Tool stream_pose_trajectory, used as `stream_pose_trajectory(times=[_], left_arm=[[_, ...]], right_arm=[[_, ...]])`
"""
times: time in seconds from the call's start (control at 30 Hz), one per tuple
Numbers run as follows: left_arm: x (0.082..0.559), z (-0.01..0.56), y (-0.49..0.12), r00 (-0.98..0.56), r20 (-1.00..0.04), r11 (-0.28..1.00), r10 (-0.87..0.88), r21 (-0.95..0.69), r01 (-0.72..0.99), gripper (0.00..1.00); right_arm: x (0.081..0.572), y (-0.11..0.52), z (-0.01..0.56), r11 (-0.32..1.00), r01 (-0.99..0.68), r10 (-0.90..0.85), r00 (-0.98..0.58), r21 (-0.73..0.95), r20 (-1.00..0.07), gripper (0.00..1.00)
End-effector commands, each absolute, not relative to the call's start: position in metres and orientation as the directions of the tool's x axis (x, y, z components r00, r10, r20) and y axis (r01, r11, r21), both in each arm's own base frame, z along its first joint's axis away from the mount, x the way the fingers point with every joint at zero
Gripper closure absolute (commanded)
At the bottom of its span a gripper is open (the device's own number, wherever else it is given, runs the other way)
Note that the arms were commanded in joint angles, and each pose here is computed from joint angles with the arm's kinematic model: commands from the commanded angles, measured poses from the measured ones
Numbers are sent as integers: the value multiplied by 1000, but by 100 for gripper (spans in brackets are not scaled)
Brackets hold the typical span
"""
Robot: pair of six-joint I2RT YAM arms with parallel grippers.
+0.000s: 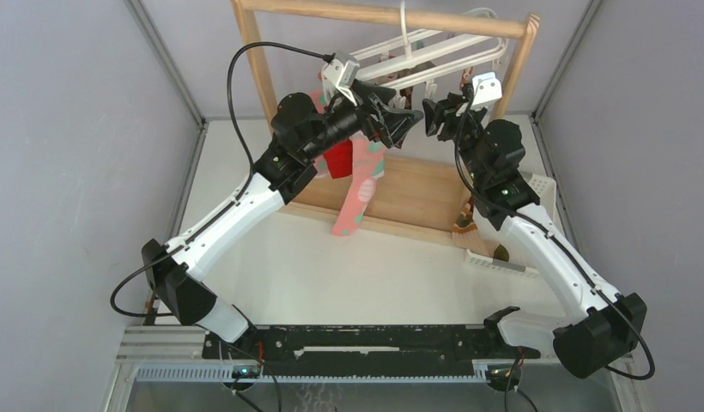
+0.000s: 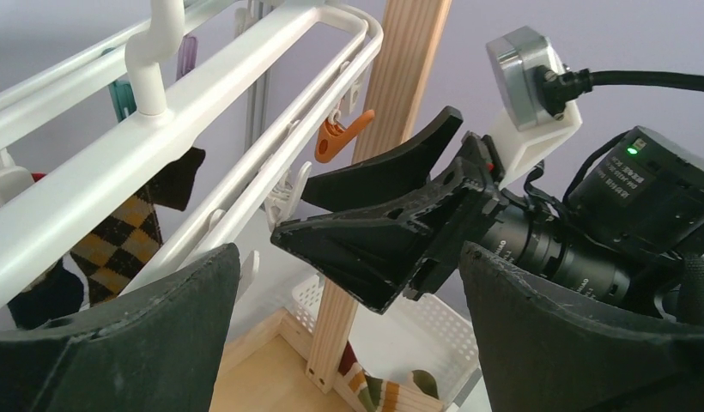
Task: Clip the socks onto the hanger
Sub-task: Open the clamp at the hanger.
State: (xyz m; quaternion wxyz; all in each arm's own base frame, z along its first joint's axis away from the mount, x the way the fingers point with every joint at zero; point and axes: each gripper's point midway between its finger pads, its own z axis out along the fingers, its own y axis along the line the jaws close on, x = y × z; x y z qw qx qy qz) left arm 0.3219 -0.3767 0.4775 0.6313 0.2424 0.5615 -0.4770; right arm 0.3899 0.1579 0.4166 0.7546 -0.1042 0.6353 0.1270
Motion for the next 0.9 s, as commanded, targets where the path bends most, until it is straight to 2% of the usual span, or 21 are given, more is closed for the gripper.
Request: stream_pose_trajectory(times=[0.0, 0.23, 0.3, 0.4, 0.57, 0.63, 0.87], left_arm=[[311, 504, -367, -16, -933, 439, -359, -184, 880, 0], [309, 508, -364, -3, -936, 447, -352, -171, 878, 0], [309, 509, -363, 2, -936, 450, -351, -167, 878, 0], [308, 508, -364, 3, -938, 451, -347, -164, 877, 0], [310, 507, -364, 5, -939, 460, -344, -163, 873, 0], [311, 506, -364, 5, -940, 464, -342, -164, 871, 0], [317, 505, -363, -15, -935, 481, -356, -197, 854, 0]], right_arm=[[390, 161, 450, 943, -333, 80, 248, -7, -966, 39], [394, 163, 461, 941, -339, 87, 264, -8, -961, 50], [394, 164, 463, 939, -343, 91, 266, -6, -960, 60], [395, 164, 464, 939, -343, 93, 265, -4, -960, 67], [395, 160, 463, 942, -336, 92, 258, 0, -962, 91], [395, 159, 462, 942, -337, 93, 251, 3, -963, 98], [380, 159, 464, 931, -365, 90, 236, -2, -968, 100]])
